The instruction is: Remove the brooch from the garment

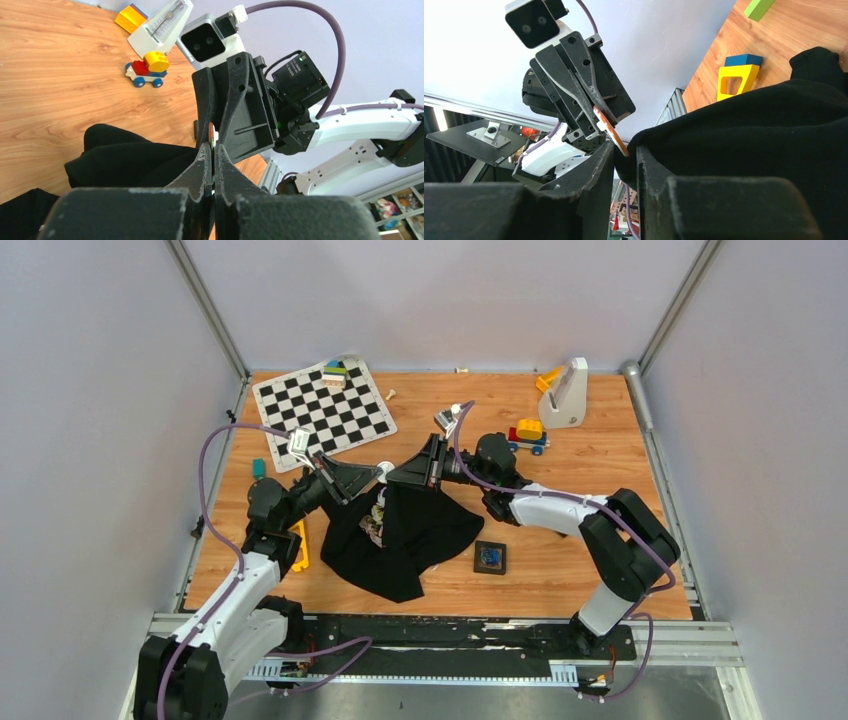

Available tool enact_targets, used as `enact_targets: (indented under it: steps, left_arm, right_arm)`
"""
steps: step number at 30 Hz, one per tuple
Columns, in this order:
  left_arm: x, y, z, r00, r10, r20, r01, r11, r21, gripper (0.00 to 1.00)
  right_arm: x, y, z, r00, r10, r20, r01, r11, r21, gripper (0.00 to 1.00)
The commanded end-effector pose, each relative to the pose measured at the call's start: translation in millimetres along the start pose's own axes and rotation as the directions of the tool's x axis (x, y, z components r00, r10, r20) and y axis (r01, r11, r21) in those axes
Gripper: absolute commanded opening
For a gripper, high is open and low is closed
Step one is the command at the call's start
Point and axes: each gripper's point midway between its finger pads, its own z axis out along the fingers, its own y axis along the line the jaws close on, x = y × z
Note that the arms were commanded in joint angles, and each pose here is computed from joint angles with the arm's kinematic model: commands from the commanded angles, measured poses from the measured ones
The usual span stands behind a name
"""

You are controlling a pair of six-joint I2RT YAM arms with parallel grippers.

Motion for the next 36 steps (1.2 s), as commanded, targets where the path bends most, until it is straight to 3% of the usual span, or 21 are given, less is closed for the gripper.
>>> enact_targets:
  steps: [1, 12, 14, 16, 21, 24, 31, 36]
  left_arm:
    - [5.4, -27.2, -4.8, 0.991, 0.13, -0.037, -0.124, 0.983, 0.133, 0.0]
    - [17.3, -20.4, -5.5, 0.984, 0.156, -0.089, -0.145, 0.982, 0.125, 0.0]
    - [16.8, -13.7, -5.1, 0.987, 0.131, -0.089, -0.124, 0.989, 0.08, 0.0]
    - [12.1, -1.9, -3.8, 0.992, 0.106, -0.068, -0.106, 0.994, 0.004, 0.0]
    - [9.8, 21.0, -4.3, 0.995, 0.082, -0.061, -0.089, 0.988, -0.125, 0.0]
    - [9.2, 28.5, -4.7, 0.996, 0.074, -0.053, -0.082, 0.983, -0.163, 0.0]
    - [6.4, 35.7, -7.6, 0.998, 0.043, -0.047, -0.053, 0.971, -0.233, 0.0]
    - [5.2, 45.3, -13.6, 0.995, 0.038, -0.097, -0.068, 0.94, -0.333, 0.0]
  right_arm:
    - [-10.8, 5.9, 9.0, 1.0, -0.002, -0.007, 0.002, 1.0, -0.004, 0.21]
    - [-5.6, 0.6, 10.8, 0.998, -0.016, -0.054, 0.017, 1.0, 0.022, 0.21]
    - [-4.0, 2.1, 7.9, 0.998, -0.04, -0.053, 0.041, 0.999, 0.012, 0.3]
    - [-2.0, 7.0, 2.5, 0.996, -0.079, -0.034, 0.079, 0.997, -0.015, 0.52]
    - [2.1, 3.7, -9.8, 0.987, -0.159, 0.002, 0.159, 0.987, -0.001, 0.61]
    - [4.2, 0.0, -15.9, 0.981, -0.191, 0.015, 0.191, 0.981, 0.018, 0.73]
    - [14.8, -18.3, -18.7, 0.941, -0.338, 0.024, 0.334, 0.937, 0.1, 0.78]
    - [16.8, -50.9, 0.5, 0.881, -0.472, -0.036, 0.457, 0.83, 0.319, 0.76]
